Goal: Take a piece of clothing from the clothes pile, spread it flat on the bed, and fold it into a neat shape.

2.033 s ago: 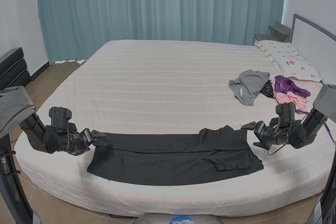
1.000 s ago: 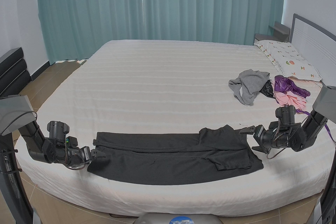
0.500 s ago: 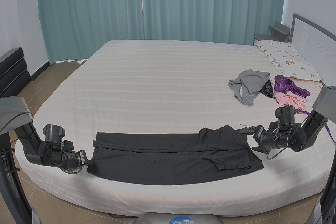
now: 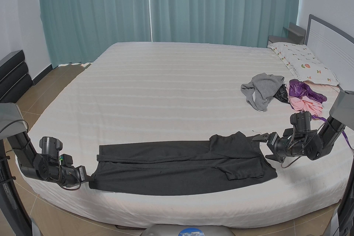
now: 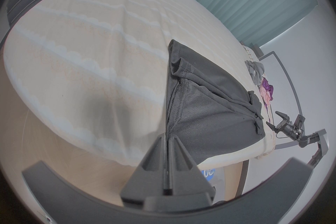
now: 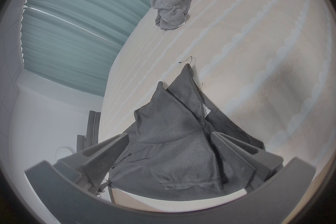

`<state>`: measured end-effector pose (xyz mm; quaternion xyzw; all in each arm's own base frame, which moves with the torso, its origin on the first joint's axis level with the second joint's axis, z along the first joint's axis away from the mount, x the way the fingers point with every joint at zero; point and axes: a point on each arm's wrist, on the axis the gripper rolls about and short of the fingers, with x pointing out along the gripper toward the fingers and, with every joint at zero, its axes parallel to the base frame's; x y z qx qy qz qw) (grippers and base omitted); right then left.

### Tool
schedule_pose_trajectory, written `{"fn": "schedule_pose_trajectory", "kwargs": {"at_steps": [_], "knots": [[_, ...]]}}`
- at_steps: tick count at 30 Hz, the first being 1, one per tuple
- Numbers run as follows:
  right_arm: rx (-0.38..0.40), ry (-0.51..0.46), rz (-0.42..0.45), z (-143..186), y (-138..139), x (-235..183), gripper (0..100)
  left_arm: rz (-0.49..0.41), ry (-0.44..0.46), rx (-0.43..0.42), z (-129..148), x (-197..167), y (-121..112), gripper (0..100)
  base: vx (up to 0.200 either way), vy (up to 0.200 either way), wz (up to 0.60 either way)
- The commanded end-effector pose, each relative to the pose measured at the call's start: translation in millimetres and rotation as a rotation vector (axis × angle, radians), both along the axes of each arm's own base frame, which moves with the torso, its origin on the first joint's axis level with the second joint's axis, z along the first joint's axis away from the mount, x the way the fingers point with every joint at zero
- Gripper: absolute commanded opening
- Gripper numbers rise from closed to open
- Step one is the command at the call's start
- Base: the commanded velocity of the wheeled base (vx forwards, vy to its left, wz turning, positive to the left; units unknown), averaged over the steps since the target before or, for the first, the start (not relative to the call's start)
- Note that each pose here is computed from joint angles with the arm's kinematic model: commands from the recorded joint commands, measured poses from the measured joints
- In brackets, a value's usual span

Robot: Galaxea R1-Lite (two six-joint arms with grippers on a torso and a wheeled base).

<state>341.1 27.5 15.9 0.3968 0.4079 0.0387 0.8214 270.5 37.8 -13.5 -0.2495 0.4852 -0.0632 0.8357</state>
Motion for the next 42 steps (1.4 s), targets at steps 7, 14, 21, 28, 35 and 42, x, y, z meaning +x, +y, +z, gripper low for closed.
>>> {"fn": "schedule_pose_trajectory", "kwargs": {"at_steps": [7,14,21,28,35,42], "knots": [[-0.001,0.004,0.002,-1,0,-1,100,0.004,0.014,-0.003,-1,-4,-1,100,0.0,0.0,0.0],[-0.001,0.004,0.003,0,1,-2,100,0.019,-0.021,0.0,7,2,1,100,0.0,0.0,0.0],[0.0,0.003,0.01,1,3,-3,100,0.146,-0.08,-0.092,27,37,-5,100,0.0,0.0,0.0],[0.002,-0.008,-0.002,6,3,-4,100,0.286,-0.064,-0.037,15,73,-41,100,0.0,0.0,0.0],[0.001,-0.005,-0.003,6,3,-5,100,0.334,-0.038,-0.068,8,80,-52,100,0.0,0.0,0.0],[0.029,-0.022,-0.033,20,3,-7,100,0.383,-0.049,-0.017,9,80,-50,0,0.0,0.0,0.0]]}}
